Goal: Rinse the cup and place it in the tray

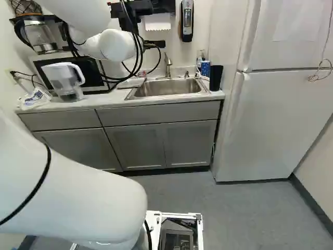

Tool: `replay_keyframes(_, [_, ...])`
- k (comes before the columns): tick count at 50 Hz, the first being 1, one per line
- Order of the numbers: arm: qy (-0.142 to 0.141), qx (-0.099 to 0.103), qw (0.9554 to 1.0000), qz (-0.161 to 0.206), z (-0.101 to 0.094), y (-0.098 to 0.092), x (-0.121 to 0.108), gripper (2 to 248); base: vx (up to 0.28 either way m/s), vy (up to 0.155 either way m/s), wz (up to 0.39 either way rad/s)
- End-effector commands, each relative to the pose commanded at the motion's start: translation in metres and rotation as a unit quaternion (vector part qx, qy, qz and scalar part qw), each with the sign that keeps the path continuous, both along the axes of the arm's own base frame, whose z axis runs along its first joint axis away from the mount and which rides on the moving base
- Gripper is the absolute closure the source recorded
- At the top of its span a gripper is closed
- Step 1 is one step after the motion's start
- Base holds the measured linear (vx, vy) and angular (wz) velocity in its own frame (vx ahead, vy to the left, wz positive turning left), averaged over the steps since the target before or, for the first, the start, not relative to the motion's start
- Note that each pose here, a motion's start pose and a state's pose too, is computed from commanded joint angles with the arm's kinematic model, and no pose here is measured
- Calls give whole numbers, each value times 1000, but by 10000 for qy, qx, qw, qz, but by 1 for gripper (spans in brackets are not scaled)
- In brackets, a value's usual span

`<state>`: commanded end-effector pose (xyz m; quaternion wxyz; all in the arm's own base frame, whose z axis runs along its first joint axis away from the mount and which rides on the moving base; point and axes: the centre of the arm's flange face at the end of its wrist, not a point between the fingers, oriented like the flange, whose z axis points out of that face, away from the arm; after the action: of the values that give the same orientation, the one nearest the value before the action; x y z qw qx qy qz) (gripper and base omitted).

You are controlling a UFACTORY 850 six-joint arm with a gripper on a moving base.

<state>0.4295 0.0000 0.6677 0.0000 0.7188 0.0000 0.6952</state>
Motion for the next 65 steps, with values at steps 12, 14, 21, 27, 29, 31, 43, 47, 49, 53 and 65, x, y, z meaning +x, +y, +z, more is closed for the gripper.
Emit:
replay_keyframes(12, [0, 0, 10000, 0, 0, 0, 0, 3, 104, 2, -13])
replay_keyframes(14, [0, 0, 10000, 0, 0, 0, 0, 3, 112, -1, -13])
replay_keyframes(21, [0, 0, 10000, 0, 0, 0, 0, 3, 123, -1, -16])
replay_keyframes(27, [0, 0, 10000, 0, 0, 0, 0, 3, 129, -5, -42])
replay_keyframes(29, [0, 0, 10000, 0, 0, 0, 0, 3, 138, -24, -151])
replay_keyframes(31, [0, 0, 10000, 0, 0, 0, 0, 3, 116, -33, -163])
replay_keyframes(43, [0, 0, 10000, 0, 0, 0, 0, 3, 130, -35, -204])
replay_keyframes(47, [0, 0, 10000, 0, 0, 0, 0, 3, 126, -36, -200])
replay_keyframes(49, [0, 0, 10000, 0, 0, 0, 0, 3, 128, -25, -167])
replay_keyframes(53, [0, 0, 10000, 0, 0, 0, 0, 3, 120, -11, -71])
replay_keyframes(65, [0, 0, 10000, 0, 0, 0, 0, 3, 119, 32, -22])
